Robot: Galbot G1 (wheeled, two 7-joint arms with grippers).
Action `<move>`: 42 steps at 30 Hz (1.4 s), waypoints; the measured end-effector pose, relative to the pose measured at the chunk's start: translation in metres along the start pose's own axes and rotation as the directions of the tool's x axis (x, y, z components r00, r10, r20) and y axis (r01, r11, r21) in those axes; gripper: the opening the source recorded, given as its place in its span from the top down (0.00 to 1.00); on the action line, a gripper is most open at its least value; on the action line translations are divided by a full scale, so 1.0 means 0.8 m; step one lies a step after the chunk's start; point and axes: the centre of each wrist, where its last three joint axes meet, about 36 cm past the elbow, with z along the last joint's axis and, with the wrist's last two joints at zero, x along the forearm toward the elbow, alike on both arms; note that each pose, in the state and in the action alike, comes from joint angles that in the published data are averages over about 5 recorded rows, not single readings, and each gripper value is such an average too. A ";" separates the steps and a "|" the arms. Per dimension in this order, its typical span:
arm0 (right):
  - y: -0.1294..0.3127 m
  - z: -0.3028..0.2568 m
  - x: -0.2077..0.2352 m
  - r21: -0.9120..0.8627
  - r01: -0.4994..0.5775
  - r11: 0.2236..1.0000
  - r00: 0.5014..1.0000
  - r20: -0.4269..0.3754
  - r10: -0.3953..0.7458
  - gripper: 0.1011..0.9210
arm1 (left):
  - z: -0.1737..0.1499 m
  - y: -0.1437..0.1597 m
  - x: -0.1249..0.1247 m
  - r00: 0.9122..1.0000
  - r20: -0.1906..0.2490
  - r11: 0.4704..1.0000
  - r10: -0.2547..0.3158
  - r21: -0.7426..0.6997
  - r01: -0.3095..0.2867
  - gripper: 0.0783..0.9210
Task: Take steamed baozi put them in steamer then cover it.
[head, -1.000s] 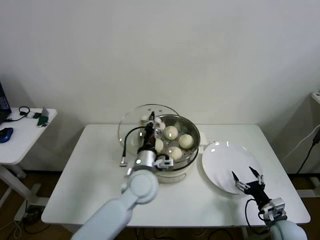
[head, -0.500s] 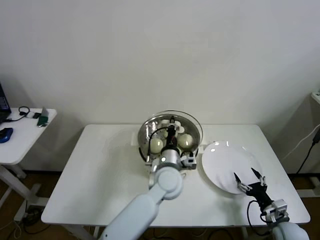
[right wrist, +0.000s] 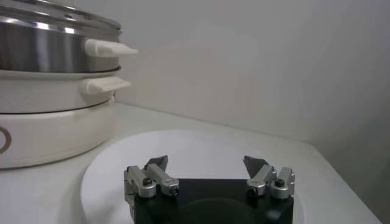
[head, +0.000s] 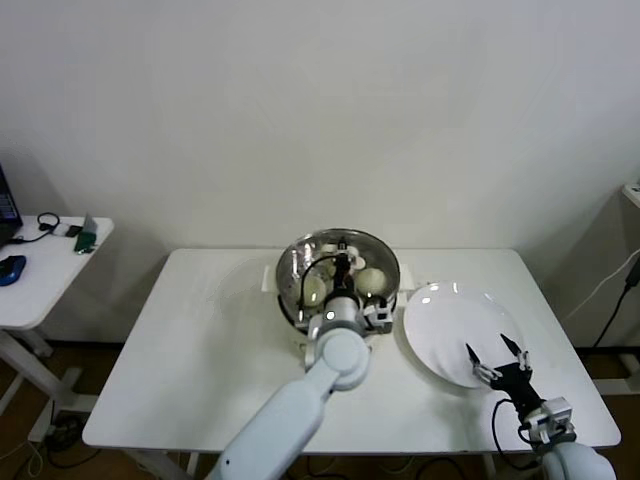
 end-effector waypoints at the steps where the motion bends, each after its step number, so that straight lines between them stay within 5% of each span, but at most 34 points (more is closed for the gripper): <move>1: 0.000 0.000 0.000 0.000 0.000 1.000 1.000 0.000 0.000 0.12 | 0.000 0.000 -0.001 1.000 -0.001 1.000 -0.001 0.001 0.001 0.92; 29: -0.002 0.003 -0.001 -0.012 -0.002 1.000 1.000 0.010 0.003 0.12 | 0.003 -0.028 0.003 1.000 -0.008 0.999 -0.030 -0.022 0.030 0.92; 42: -0.007 -0.001 0.001 -0.025 -0.004 1.000 1.000 0.005 0.004 0.12 | 0.011 -0.017 0.013 0.999 0.010 0.999 -0.031 -0.009 0.031 0.54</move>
